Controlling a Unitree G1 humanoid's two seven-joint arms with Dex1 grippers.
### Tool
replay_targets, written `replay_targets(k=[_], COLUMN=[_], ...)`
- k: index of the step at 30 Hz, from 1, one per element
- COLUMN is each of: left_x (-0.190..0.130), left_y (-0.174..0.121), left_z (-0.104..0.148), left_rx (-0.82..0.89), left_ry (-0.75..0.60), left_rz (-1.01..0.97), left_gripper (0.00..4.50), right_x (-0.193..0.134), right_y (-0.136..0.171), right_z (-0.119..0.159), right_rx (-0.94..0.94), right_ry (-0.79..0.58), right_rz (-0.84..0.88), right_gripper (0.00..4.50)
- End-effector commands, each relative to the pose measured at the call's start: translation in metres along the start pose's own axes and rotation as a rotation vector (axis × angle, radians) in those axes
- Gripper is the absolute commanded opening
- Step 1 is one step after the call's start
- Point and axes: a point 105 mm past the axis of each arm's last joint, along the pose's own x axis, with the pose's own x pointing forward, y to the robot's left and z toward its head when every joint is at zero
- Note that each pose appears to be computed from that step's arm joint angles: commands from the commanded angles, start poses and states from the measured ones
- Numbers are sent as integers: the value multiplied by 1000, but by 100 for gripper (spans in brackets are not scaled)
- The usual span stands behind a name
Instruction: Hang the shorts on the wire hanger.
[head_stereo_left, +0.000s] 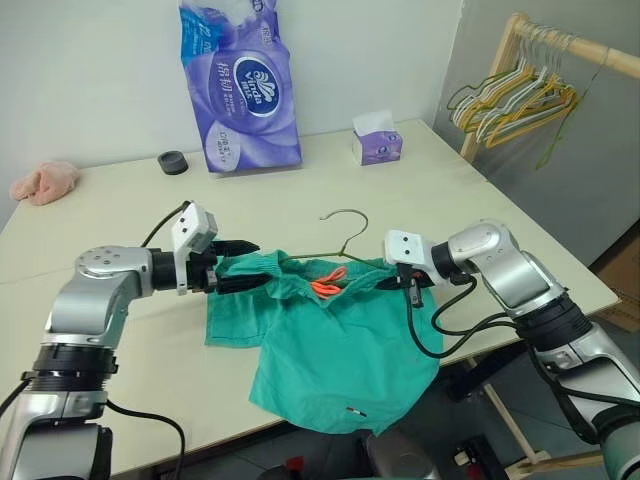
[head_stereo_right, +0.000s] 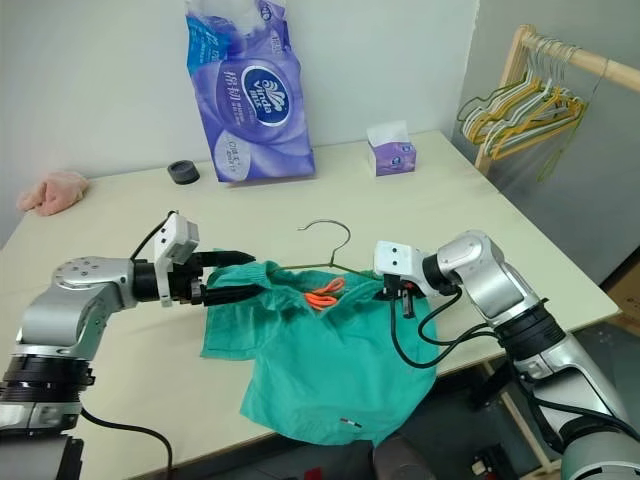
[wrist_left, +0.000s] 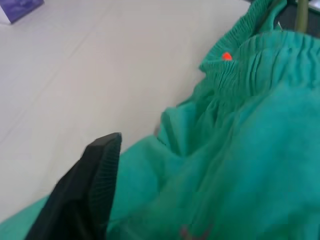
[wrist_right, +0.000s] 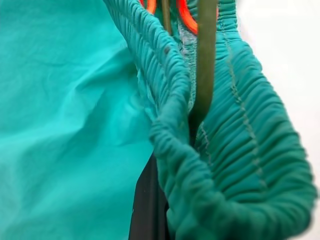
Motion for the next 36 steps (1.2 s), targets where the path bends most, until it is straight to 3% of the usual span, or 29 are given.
replay_targets(k=[1,21,25,34,36], left_x=[-6,14,21,21,21], left_y=[-2,5,6,8,12], left_z=[13,3,5,2,2], left_rx=[78,316,313,258,256], left_ry=[15,78,49,47,36], left_rz=[-45,-53,-57,-50,-17], left_gripper=[387,387,304,26,2], right_x=[-13,-36,-37,-41,-44], right_y=[-3,19,20,24,25], right_z=[13,7,6,-1,-5], right_rx=[-1,104,106,151,172], right_ry=[-51,-29,-26,-10,0], right_rz=[-11,136,137,145,146], right_gripper=[0,0,0,0,0])
